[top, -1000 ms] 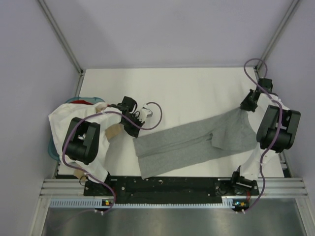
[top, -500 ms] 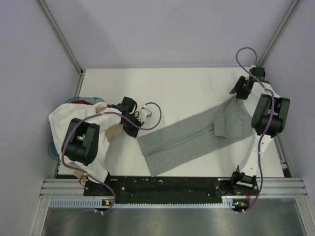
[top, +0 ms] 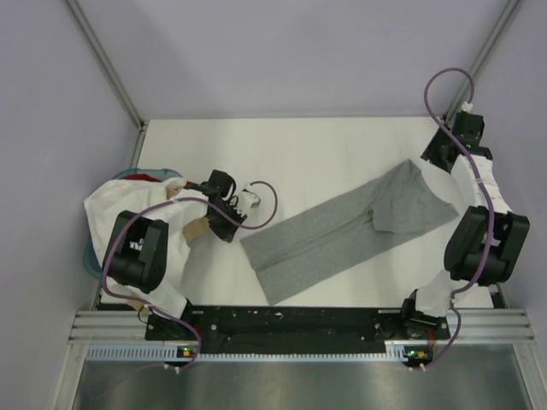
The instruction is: Fold and stack the t-shirts
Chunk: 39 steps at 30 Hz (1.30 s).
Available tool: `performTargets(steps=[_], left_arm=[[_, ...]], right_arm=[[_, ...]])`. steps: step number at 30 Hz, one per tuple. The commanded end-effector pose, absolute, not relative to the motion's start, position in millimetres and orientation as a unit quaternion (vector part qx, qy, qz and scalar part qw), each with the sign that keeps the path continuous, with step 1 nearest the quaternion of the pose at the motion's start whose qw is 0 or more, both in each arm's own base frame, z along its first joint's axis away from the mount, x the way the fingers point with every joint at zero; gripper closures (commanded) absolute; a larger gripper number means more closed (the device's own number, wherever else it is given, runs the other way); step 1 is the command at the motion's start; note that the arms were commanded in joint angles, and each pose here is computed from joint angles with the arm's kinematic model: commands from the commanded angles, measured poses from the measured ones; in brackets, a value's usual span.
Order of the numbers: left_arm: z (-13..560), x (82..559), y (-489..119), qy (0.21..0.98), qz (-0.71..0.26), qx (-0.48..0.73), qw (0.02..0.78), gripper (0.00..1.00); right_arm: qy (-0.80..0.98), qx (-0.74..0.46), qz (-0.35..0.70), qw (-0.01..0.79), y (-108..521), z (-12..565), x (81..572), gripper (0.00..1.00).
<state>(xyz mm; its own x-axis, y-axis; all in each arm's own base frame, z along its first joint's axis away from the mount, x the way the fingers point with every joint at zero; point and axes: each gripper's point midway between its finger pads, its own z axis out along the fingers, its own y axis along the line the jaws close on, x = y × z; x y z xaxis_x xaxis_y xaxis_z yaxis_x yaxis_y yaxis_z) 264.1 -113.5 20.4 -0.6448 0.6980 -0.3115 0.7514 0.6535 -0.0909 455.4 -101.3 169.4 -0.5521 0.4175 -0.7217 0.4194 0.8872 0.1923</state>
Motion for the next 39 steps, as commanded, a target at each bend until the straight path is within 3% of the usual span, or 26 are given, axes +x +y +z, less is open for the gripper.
performTargets(steps=[1, 3, 6, 10, 15, 23, 29, 32, 35, 39], left_arm=[[56, 292, -125, 0.887, -0.109, 0.407, 0.187, 0.75], [61, 296, -137, 0.882, -0.134, 0.408, 0.195, 0.70], [60, 297, -154, 0.869, -0.158, 0.425, 0.196, 0.68], [45, 298, -162, 0.862, -0.149, 0.448, 0.183, 0.67], [17, 270, -164, 0.835, -0.142, 0.512, 0.142, 0.69], [13, 182, -171, 0.760, -0.203, 0.611, 0.085, 0.70], [31, 134, -205, 0.705, -0.269, 0.653, 0.062, 0.69], [42, 132, -197, 0.706, -0.263, 0.655, 0.066, 0.68], [55, 129, -187, 0.705, -0.261, 0.657, 0.057, 0.67], [70, 150, -193, 0.708, -0.242, 0.658, 0.086, 0.65]], right_arm=[[0.877, 0.317, -0.028, 0.361, -113, 129, 390, 0.60], [0.866, 0.345, -0.026, 0.361, -115, 113, 369, 0.80], [0.861, 0.384, -0.032, 0.333, -124, 82, 338, 1.00], [0.862, 0.408, -0.029, 0.300, -131, 55, 331, 1.00], [0.885, 0.389, 0.047, 0.251, -114, 25, 366, 1.00], [0.892, 0.357, 0.145, 0.235, -80, 13, 478, 1.00], [0.891, 0.293, 0.203, 0.280, -33, 47, 573, 1.00], [0.890, 0.275, 0.164, 0.326, -52, 76, 582, 0.91], [0.892, 0.234, 0.116, 0.367, -68, 114, 577, 0.76], [0.887, 0.172, 0.092, 0.419, -59, 173, 557, 0.68]])
